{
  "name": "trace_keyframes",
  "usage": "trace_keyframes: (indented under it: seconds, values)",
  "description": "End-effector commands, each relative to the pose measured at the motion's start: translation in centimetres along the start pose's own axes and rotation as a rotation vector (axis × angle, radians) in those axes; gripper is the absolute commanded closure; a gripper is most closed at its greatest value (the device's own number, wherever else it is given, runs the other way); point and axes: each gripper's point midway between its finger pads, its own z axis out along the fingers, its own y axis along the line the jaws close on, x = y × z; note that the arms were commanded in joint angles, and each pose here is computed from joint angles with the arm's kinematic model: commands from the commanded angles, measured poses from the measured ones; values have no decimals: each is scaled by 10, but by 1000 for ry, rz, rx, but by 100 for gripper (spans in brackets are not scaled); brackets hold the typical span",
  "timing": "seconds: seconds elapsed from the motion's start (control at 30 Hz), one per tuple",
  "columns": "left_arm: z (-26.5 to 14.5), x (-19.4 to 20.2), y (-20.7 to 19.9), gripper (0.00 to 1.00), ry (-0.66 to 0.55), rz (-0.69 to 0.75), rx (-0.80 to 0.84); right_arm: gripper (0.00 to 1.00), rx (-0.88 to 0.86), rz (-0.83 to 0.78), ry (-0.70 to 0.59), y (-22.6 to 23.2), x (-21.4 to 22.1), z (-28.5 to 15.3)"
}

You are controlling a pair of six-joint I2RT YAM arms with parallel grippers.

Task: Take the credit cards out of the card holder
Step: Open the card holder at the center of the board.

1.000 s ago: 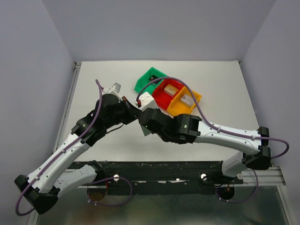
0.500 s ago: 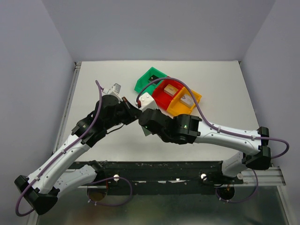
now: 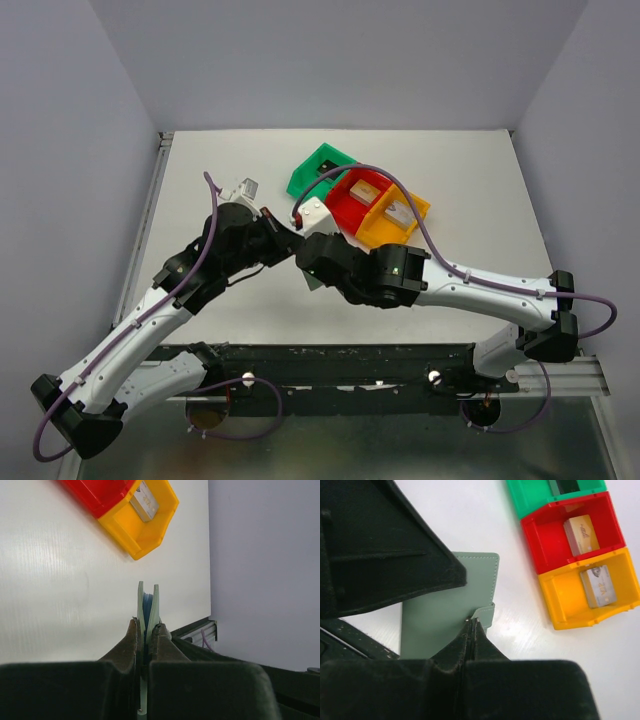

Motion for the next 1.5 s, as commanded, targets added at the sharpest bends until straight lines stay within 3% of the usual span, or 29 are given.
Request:
trace_keyframes:
  seconds: [0.0, 0.33, 0.5, 0.7, 0.8, 0.93, 1.03, 1.13, 1.47]
  values:
    - [-15, -1, -18, 100, -6, 0, 83, 100, 141, -61, 45, -36, 12, -7]
    - [-16, 0, -12, 100, -11, 6, 68, 99, 124, -18, 34, -40, 12, -16]
    - [-16, -1, -4, 100, -37, 47, 60, 60, 60, 71, -15, -44, 6, -32]
    - [-7, 3, -5, 100, -94, 254, 216, 42, -67, 205, -157, -45, -10, -53]
    - [-10, 2, -6, 100, -186, 260, 335, 30, -250, 272, -282, -26, -19, -63]
    - [-23, 0, -14, 100, -219, 302, 419, 34, -530, 277, -296, 5, -21, -87]
    - [-32, 5, -30, 100, -179, 371, 508, 46, -666, 266, -304, 28, -24, -98]
    - [-43, 13, -46, 100, -156, 433, 645, 60, -700, 255, -282, 37, -21, -96]
    - [-56, 20, -50, 100, -76, 439, 838, 61, -669, 285, -255, 27, -7, -89]
